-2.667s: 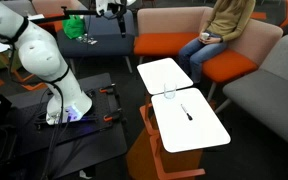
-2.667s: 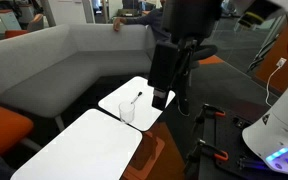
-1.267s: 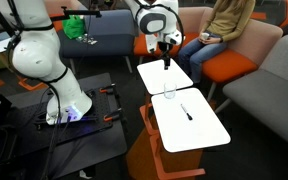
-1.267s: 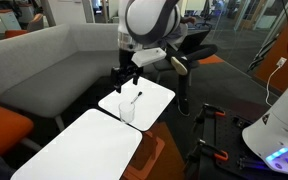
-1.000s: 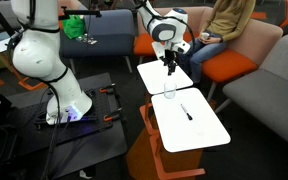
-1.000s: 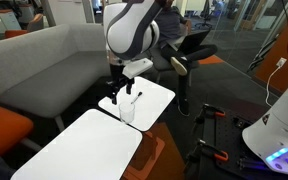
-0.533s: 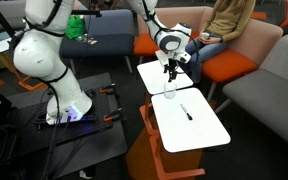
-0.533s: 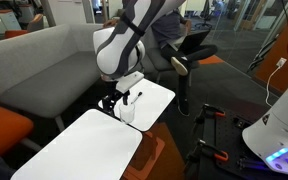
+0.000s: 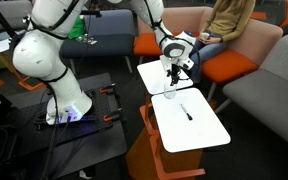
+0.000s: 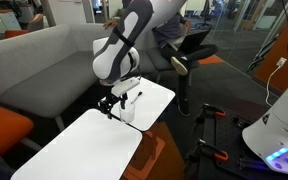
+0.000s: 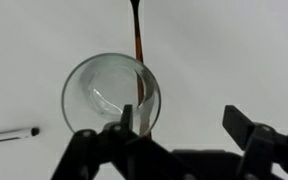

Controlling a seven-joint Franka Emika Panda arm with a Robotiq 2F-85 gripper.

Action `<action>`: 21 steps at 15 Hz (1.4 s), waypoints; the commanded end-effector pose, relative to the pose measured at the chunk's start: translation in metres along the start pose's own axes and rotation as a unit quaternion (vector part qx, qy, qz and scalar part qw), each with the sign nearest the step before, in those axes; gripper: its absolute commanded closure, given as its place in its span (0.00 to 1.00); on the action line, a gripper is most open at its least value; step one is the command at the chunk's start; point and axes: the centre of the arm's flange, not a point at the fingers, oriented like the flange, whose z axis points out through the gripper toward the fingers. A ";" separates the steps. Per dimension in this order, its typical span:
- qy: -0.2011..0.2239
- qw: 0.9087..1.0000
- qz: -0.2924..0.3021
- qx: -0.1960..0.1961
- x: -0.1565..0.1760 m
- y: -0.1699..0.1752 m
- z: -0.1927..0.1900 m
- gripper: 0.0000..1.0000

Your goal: Move the glass cup to the left

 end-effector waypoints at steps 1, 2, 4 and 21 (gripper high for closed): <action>-0.025 0.999 0.035 0.011 0.009 0.004 0.007 0.30; -0.025 0.999 0.043 0.009 0.009 0.006 0.008 0.33; -0.030 0.998 0.060 0.002 0.010 0.009 0.011 0.47; -0.019 0.995 0.099 -0.026 0.009 -0.010 -0.004 0.98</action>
